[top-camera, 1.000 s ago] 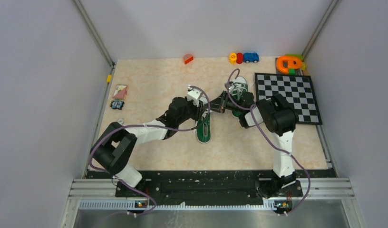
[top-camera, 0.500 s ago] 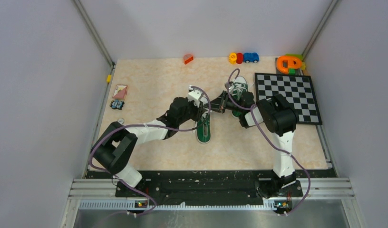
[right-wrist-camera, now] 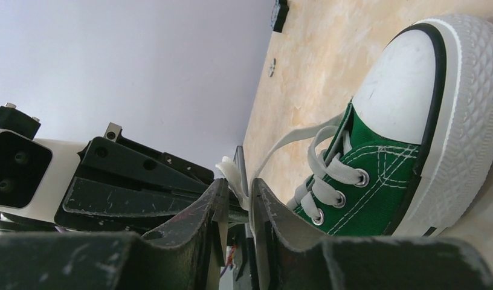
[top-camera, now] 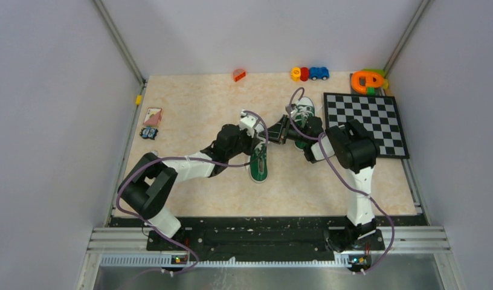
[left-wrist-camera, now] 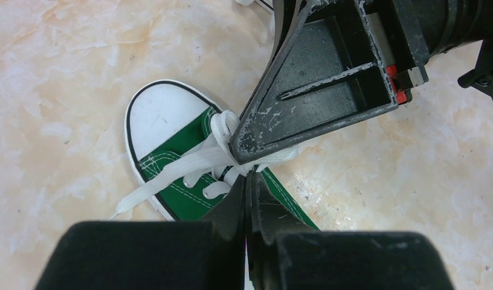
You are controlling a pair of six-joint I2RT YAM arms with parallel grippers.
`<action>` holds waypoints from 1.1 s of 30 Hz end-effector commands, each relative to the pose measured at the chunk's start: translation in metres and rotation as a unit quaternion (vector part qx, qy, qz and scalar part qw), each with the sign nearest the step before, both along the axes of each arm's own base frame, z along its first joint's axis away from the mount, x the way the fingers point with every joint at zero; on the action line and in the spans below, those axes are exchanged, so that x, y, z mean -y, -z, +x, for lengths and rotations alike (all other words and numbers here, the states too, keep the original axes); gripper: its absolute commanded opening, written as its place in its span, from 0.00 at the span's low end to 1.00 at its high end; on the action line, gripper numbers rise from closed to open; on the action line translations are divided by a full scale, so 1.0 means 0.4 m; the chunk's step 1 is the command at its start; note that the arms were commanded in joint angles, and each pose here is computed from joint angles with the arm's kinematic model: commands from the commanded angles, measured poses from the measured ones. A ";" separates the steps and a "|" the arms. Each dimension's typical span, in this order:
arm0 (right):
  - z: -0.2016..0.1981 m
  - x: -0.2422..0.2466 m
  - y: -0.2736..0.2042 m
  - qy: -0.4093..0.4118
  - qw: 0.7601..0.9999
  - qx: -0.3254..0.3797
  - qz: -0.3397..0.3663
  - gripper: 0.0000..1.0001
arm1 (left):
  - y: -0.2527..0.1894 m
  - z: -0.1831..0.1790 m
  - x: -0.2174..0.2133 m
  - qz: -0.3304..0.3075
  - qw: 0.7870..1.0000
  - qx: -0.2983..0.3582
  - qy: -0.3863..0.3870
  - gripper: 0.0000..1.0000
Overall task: Tie the shoes
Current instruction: Cross the shoelace with the shoelace.
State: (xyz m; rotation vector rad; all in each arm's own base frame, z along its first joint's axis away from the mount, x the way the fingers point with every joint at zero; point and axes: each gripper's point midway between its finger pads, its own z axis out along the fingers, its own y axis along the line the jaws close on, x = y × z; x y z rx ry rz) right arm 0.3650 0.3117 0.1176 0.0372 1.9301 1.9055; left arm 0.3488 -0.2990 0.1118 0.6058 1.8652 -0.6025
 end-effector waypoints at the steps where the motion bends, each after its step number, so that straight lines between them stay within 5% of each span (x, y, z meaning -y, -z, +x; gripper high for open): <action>1: 0.000 0.006 -0.071 0.004 0.999 0.049 0.014 0.24 | -0.058 0.000 0.023 -0.024 0.999 0.025 0.018 0.00; 19: -0.006 0.006 -0.061 -0.002 0.999 0.047 0.009 0.23 | -0.094 0.031 0.049 -0.025 0.998 0.044 0.030 0.00; 29: -0.002 0.003 -0.073 -0.003 0.999 0.048 0.011 0.00 | -0.077 0.031 0.030 -0.010 0.999 0.035 0.022 0.00; 33: 0.000 0.003 -0.074 -0.002 0.999 0.048 0.008 0.00 | -0.093 0.019 -0.003 -0.010 0.999 0.040 0.006 0.16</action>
